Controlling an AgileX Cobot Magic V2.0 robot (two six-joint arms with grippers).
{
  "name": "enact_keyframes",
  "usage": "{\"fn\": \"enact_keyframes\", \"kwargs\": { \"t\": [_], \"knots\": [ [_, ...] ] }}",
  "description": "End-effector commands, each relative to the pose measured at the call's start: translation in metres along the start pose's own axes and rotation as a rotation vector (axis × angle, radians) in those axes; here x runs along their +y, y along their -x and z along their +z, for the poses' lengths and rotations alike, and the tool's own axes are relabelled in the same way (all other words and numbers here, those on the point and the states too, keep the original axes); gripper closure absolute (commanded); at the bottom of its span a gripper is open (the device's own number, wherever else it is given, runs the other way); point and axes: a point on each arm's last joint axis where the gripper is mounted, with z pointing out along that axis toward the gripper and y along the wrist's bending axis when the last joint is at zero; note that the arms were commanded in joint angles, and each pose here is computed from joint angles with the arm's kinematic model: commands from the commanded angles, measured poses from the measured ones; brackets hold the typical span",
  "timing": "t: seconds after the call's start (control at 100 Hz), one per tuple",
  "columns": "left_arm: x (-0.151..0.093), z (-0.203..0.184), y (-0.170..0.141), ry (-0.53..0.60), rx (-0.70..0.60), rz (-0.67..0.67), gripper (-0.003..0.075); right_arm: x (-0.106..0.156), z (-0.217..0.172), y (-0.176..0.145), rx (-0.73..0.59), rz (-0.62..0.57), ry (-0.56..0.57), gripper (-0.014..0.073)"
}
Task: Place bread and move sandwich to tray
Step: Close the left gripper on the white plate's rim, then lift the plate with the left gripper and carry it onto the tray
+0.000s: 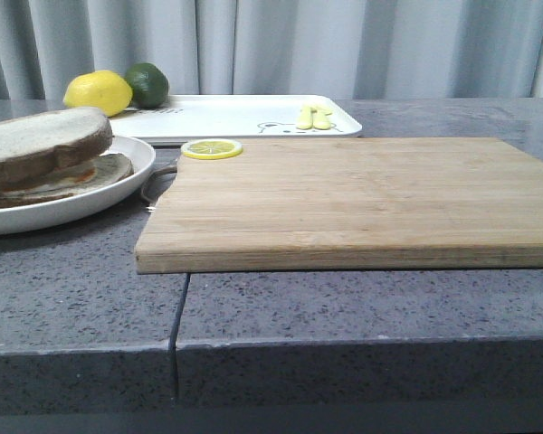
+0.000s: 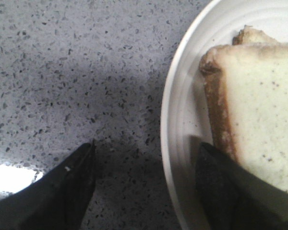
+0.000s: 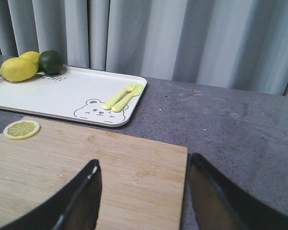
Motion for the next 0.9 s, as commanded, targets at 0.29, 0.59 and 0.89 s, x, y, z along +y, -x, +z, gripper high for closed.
{"fn": "enact_keyframes", "kwargs": {
  "t": [0.29, 0.59, 0.89],
  "knots": [
    [-0.0044, -0.0075, 0.0094, -0.030, -0.058, -0.023, 0.0300, -0.0006, -0.0024, 0.0162, -0.102, -0.016, -0.006, 0.0173],
    [-0.0065, -0.0076, 0.0086, -0.053, -0.048, -0.063, 0.0430, -0.0006, -0.0024, 0.0162, -0.102, -0.016, -0.006, 0.0173],
    [-0.0099, -0.0080, 0.0113, -0.093, -0.074, -0.116, 0.0693, -0.0006, -0.0024, 0.0162, -0.102, -0.016, -0.006, 0.0173]
  ]
}}
